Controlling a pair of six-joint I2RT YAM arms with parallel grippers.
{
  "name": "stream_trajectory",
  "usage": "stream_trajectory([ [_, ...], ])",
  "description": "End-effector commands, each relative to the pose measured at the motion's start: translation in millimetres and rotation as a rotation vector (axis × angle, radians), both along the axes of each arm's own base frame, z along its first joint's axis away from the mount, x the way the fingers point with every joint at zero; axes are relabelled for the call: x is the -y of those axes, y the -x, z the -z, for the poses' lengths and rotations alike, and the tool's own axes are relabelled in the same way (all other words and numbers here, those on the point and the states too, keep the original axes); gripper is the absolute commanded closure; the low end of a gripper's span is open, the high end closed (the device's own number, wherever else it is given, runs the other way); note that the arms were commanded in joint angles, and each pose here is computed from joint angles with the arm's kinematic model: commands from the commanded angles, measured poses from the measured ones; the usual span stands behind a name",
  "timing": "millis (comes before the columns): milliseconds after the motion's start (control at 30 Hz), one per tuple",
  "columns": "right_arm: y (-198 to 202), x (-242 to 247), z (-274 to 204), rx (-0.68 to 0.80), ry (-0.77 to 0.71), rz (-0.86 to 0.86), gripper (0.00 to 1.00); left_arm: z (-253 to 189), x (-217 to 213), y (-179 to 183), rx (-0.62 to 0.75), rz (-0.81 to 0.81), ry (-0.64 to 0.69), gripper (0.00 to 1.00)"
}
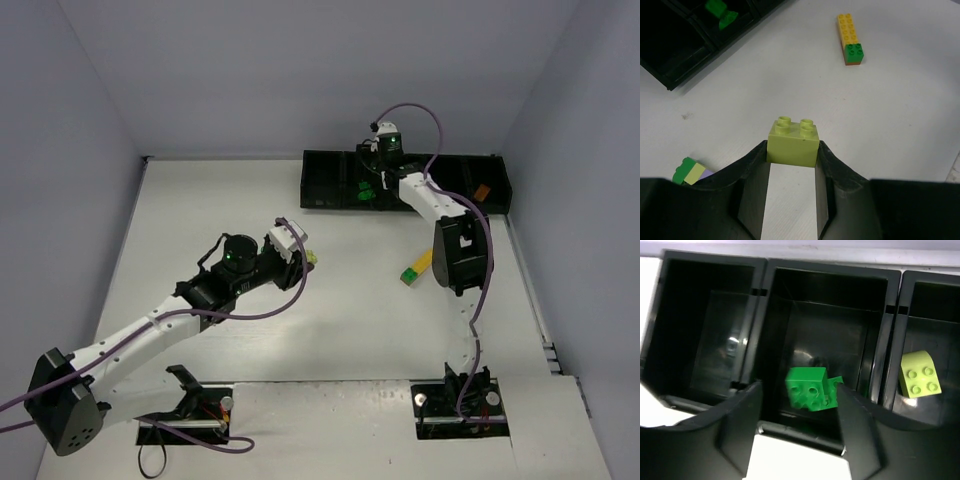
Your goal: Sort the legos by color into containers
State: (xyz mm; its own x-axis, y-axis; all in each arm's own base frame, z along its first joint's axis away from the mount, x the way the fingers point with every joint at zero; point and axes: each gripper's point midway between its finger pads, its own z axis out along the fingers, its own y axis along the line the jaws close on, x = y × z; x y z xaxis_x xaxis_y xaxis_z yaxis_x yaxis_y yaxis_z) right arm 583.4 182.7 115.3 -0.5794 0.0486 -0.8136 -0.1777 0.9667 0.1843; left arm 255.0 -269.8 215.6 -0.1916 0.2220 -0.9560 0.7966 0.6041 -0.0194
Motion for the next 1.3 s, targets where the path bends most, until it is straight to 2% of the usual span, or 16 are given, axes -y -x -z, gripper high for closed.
stream_trajectory([
  [0,-24.5,-5.2,-48.3,0.130,-0.051,0.019,0.40,-21.9,-3.5,2.3,0.033,-0.008,0.051,1.00],
  [67,-26.5,-8.4,-50.7,0.133,-0.067,0.013,0.36,-23.5,-5.7,7.3,0.039,0.003,0.054,1.00],
  [200,-16.9,-16.3,-69.5,0.148,-0.100,-0.033,0.34,-21.3,-11.3,7.9,0.068,0.002,0.023,1.00],
  [267,-1.2,-25.3,-94.7,0.169,-0.139,-0.104,0.35,-19.5,-12.0,5.3,0.096,0.011,-0.007,1.00],
  [333,20.8,-33.2,-95.6,0.143,-0.165,-0.175,0.36,-18.0,-10.9,3.0,0.106,0.016,-0.020,1.00],
  [367,41.2,-45.0,-120.7,0.161,-0.218,-0.267,0.37,-17.9,-11.4,0.8,0.121,0.015,-0.032,1.00],
  [433,74.3,-55.3,-114.1,0.106,-0.263,-0.357,0.37,-19.4,-10.2,-4.4,0.142,0.010,-0.038,1.00],
  [467,99.1,-65.7,-136.0,0.118,-0.310,-0.449,0.37,-19.7,-10.3,-6.6,0.158,0.010,-0.047,1.00],
  [567,154.6,-78.2,-135.7,0.058,-0.372,-0.575,0.34,-21.6,-9.0,-14.1,0.190,0.007,-0.057,1.00],
  [600,172.7,-81.7,-122.3,0.003,-0.396,-0.597,0.31,-21.9,-6.8,-15.4,0.194,0.015,-0.059,1.00],
  [833,264.8,-115.9,-129.4,-0.061,-0.463,-0.818,0.26,-31.9,2.7,-19.5,0.221,0.046,-0.040,1.00],
  [1067,299.8,-139.1,-121.7,-0.102,-0.479,-0.885,0.25,-42.4,5.7,-19.2,0.241,0.064,-0.031,1.00],
  [1267,312.9,-150.0,-116.0,-0.124,-0.477,-0.906,0.26,-36.2,4.8,-21.9,0.231,0.052,-0.045,1.00],
])
